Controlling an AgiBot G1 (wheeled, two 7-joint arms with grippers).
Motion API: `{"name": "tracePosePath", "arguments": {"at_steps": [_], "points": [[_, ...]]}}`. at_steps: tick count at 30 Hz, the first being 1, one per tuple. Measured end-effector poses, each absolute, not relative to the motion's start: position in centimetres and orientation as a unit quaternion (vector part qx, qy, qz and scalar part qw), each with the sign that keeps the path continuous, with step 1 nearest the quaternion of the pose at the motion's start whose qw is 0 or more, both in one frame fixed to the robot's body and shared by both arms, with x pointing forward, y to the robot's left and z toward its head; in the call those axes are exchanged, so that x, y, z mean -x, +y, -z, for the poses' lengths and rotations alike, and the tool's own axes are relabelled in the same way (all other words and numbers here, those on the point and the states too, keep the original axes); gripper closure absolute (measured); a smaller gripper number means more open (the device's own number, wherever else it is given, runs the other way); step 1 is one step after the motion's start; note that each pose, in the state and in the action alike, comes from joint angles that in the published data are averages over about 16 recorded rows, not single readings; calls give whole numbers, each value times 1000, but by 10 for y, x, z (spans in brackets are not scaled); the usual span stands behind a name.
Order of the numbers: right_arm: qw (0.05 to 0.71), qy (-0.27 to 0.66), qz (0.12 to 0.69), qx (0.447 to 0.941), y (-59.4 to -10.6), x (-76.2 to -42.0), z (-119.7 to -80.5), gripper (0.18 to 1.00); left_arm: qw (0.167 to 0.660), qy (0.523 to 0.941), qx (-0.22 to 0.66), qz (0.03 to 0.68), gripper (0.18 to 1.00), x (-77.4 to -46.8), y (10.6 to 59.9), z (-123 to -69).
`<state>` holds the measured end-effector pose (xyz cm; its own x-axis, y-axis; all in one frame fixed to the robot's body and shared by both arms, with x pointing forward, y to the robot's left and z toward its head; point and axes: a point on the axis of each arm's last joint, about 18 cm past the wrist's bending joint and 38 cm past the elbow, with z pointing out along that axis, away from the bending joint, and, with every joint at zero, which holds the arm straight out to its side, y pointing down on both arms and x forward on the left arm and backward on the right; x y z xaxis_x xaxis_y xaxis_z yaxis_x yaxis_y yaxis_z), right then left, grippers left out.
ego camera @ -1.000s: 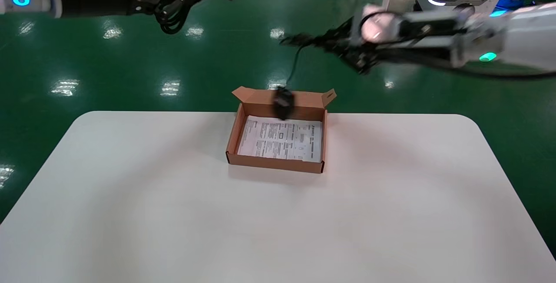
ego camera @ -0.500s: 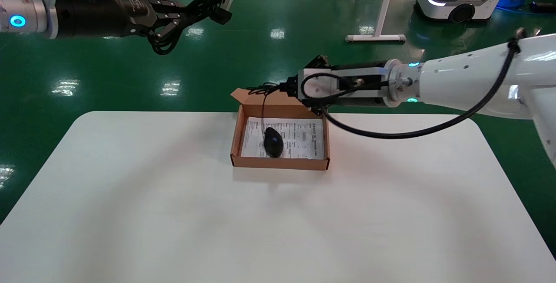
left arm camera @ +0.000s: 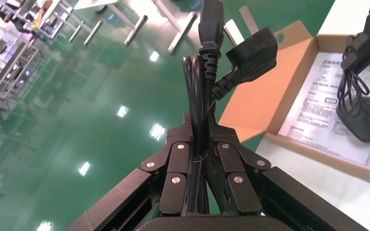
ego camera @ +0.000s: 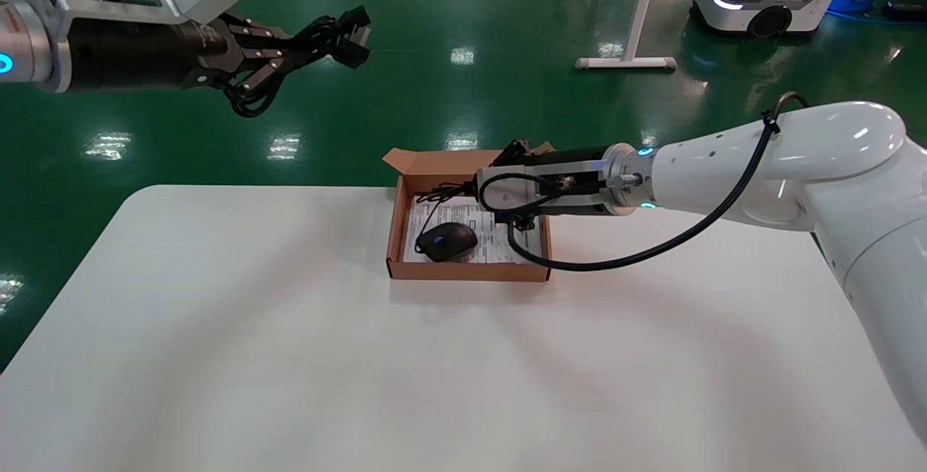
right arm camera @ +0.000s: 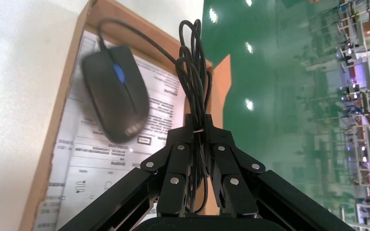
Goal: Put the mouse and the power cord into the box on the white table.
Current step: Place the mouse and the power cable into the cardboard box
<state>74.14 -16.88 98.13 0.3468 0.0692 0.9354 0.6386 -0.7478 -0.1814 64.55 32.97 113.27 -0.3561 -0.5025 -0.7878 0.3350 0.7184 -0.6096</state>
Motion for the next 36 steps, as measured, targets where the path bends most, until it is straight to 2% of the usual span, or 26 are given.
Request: {"name": "tracePosePath", "arguments": {"at_steps": [12, 22, 27, 36], "points": [[265, -223, 516, 784, -164, -743, -969, 956, 536, 765, 61, 352, 954, -638, 316, -1105], [259, -209, 528, 781, -176, -746, -982, 898, 494, 794, 30, 352, 954, -660, 281, -1077], [252, -187, 548, 775, -213, -744, -1007, 840, 473, 804, 0, 360, 954, -681, 248, -1062], [229, -136, 587, 765, -322, -720, -1051, 660, 436, 822, -48, 363, 954, -715, 184, -1021]]}}
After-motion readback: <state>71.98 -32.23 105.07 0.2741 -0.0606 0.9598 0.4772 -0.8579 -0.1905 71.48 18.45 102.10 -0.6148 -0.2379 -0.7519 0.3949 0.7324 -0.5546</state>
